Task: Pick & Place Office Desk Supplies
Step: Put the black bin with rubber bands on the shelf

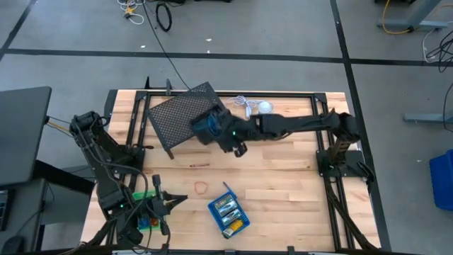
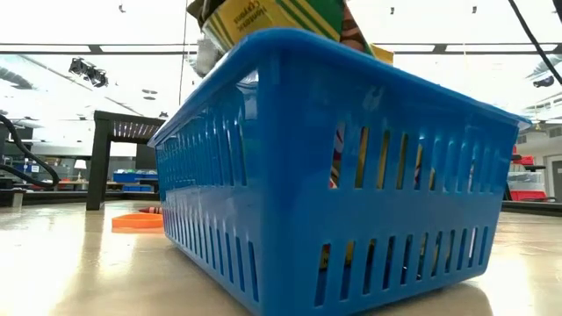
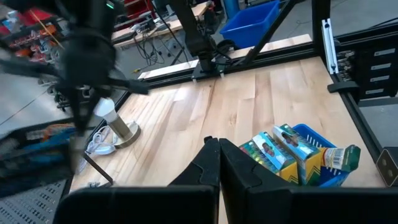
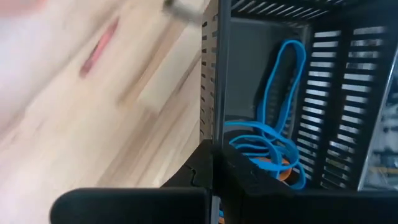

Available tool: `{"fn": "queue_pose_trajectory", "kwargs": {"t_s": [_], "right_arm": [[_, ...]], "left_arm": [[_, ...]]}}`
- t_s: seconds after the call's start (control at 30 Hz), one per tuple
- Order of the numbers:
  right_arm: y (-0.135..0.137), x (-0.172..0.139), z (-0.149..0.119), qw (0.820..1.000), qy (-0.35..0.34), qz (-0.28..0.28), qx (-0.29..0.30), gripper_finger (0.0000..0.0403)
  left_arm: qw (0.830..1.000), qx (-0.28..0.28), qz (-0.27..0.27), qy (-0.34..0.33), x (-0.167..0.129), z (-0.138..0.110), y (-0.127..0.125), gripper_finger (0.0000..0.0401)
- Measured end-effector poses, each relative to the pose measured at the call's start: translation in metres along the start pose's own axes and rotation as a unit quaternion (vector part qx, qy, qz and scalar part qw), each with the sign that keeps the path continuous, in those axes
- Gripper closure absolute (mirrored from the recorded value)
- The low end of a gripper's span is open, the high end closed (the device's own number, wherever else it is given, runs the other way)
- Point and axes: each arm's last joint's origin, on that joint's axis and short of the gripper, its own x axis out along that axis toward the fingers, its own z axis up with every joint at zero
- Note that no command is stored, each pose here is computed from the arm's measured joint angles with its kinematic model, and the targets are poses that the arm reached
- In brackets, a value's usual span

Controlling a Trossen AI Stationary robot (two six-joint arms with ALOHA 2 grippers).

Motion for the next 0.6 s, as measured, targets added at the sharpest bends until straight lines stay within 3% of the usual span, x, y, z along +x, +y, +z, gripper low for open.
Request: {"fn": "queue_pose_trajectory", "kwargs": {"t_s": [0.17,0.37,0.6], "right_arm": [[-0.036,-0.005,-0.004,0.997,-0.066,-0.009,0.030,0.0394],[-0.049,0.022,-0.020,0.999,-0.030,0.024,0.004,0.0394],[-0.055,0.055,-0.018,0.997,0.016,0.037,-0.060,0.0394]], "left_arm": [[1.000,0.004,0.001,-0.001,0.000,0.000,0.000,0.0400],[1.000,0.004,0.001,-0.001,0.000,0.000,0.000,0.0400],[1.000,0.006,0.000,0.000,0.000,0.000,0.000,0.0400]]}}
